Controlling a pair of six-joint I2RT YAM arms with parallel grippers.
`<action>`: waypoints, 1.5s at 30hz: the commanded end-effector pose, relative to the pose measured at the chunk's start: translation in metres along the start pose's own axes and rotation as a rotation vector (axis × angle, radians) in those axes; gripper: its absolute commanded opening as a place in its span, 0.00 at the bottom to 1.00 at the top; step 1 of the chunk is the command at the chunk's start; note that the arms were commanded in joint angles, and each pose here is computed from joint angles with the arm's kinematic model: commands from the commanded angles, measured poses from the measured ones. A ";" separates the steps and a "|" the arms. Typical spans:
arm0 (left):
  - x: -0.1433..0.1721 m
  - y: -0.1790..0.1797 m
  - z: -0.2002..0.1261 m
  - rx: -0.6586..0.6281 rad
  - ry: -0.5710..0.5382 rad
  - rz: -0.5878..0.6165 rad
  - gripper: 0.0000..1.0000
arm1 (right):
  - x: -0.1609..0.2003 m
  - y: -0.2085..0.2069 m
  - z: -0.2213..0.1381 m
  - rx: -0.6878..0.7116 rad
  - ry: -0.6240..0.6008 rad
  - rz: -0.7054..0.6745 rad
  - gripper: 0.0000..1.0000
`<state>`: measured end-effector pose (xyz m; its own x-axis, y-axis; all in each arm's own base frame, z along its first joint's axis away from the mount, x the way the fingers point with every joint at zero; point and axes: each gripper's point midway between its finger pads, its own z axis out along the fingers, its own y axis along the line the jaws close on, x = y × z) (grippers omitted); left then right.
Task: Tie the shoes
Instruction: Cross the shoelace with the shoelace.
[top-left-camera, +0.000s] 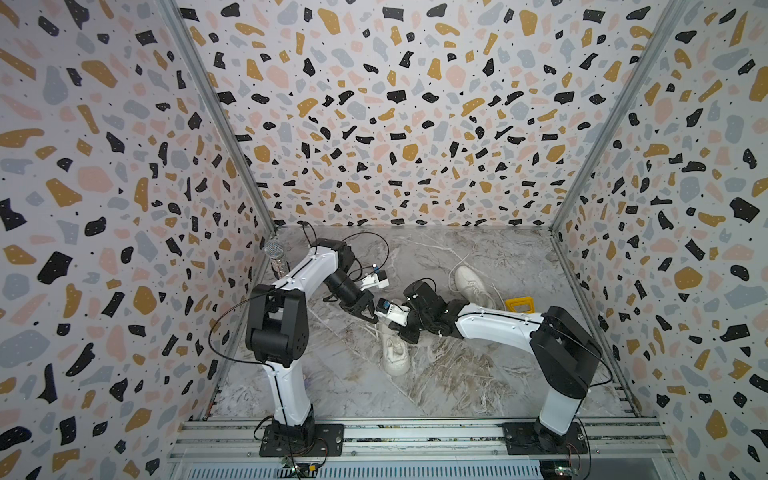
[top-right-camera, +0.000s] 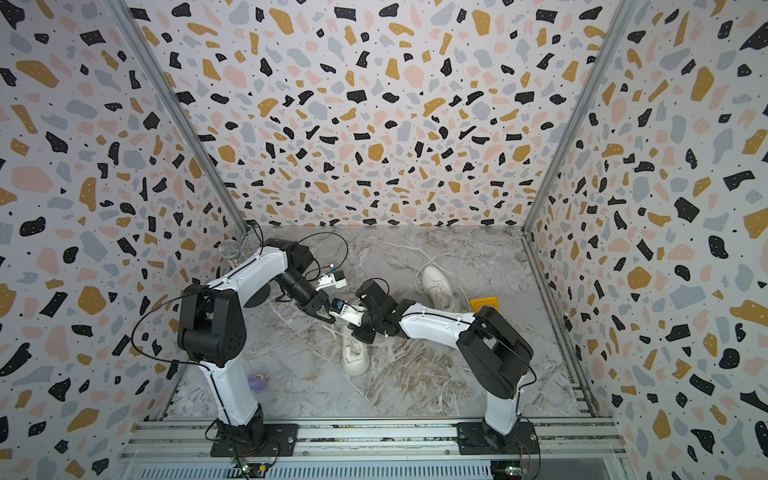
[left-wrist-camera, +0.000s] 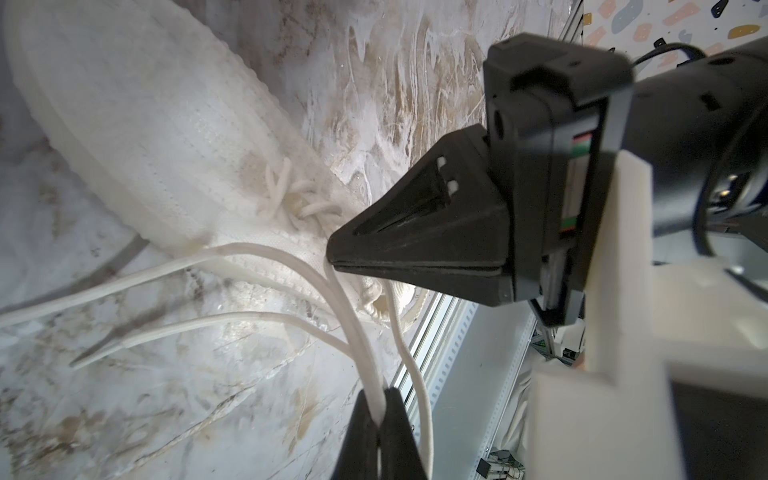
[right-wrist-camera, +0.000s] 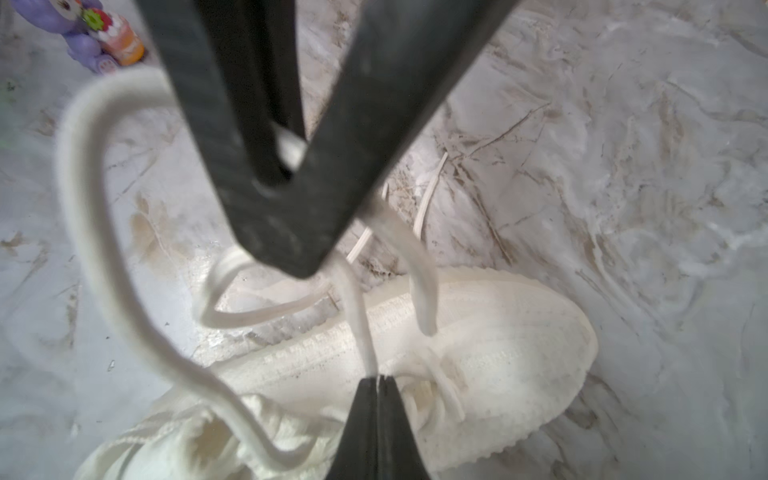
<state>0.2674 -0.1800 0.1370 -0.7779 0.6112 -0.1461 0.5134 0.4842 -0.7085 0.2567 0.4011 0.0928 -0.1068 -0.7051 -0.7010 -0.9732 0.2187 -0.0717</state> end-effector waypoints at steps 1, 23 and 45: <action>-0.004 -0.008 -0.006 0.043 -0.015 -0.029 0.00 | -0.013 -0.002 -0.005 0.021 -0.054 0.004 0.06; 0.005 0.020 0.001 -0.073 0.011 -0.012 0.00 | 0.019 0.018 -0.045 -0.100 0.041 0.142 0.46; 0.007 0.012 0.007 -0.031 0.007 0.040 0.00 | 0.082 -0.008 -0.038 0.031 0.307 0.214 0.21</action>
<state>0.2733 -0.1710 0.1105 -0.7711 0.6237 -0.1284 0.5319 0.5201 -0.6683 0.2255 0.3492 0.0678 -0.3514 -0.7687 -0.5345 -0.9342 0.3254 0.1462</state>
